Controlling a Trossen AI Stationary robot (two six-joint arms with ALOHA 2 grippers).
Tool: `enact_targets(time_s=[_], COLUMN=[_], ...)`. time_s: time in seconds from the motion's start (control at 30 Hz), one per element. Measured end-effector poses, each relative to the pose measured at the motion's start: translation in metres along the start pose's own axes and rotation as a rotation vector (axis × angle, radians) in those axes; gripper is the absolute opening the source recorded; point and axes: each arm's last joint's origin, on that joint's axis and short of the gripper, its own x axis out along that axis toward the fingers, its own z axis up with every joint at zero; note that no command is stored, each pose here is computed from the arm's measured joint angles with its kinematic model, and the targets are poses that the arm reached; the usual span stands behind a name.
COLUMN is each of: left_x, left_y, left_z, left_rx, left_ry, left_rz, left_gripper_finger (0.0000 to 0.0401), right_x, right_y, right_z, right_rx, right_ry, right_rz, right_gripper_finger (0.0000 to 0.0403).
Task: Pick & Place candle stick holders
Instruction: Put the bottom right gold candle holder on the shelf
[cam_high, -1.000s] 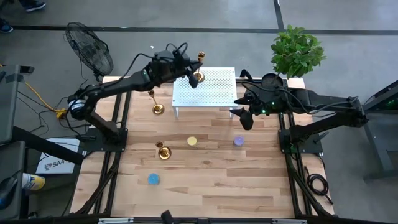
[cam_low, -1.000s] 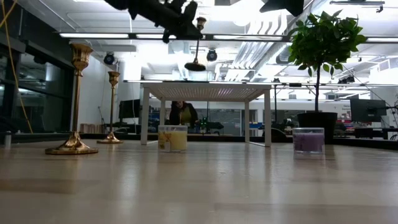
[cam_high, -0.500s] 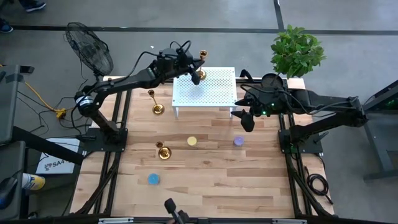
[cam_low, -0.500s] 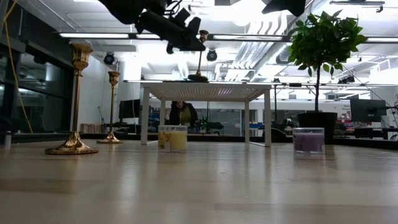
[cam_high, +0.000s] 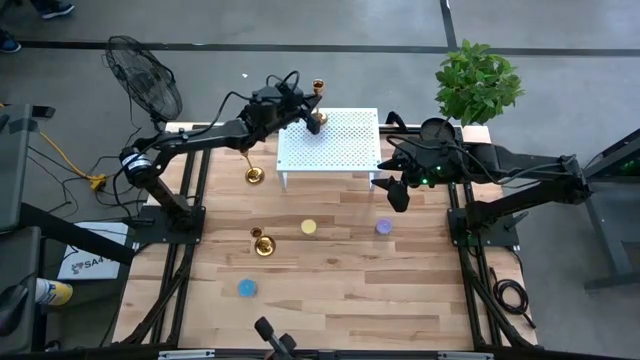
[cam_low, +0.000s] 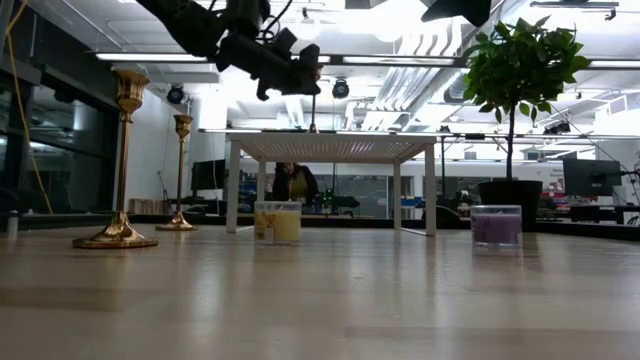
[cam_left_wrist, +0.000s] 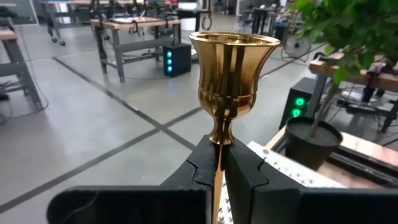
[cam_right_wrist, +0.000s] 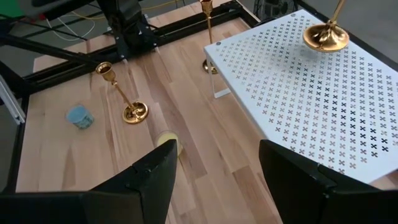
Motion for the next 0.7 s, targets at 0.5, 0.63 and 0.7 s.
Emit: enact_targets(time_s=[0.5, 0.63, 0.7], left_x=[0.0004, 0.0008, 0.0008], left_y=[0.0069, 0.0099, 0.0099], left_z=[-0.0028, -0.0037, -0.0037], left_rx=[0.010, 0.007, 0.006], left_ry=[0.026, 0.037, 0.037], left_rz=[0.094, 0.097, 0.097], left_gripper_finger=[0.0008, 0.0008, 0.0008], right_x=[0.0000, 0.0001, 0.0001], right_y=[0.0000, 0.0000, 0.0000], right_z=[0.0000, -0.0001, -0.0001], right_rx=[-0.009, -0.013, -0.020], right_ry=[0.000, 0.000, 0.000], right_rz=[0.000, 0.000, 0.000], right_gripper_finger=[0.0222, 0.0222, 0.0222])
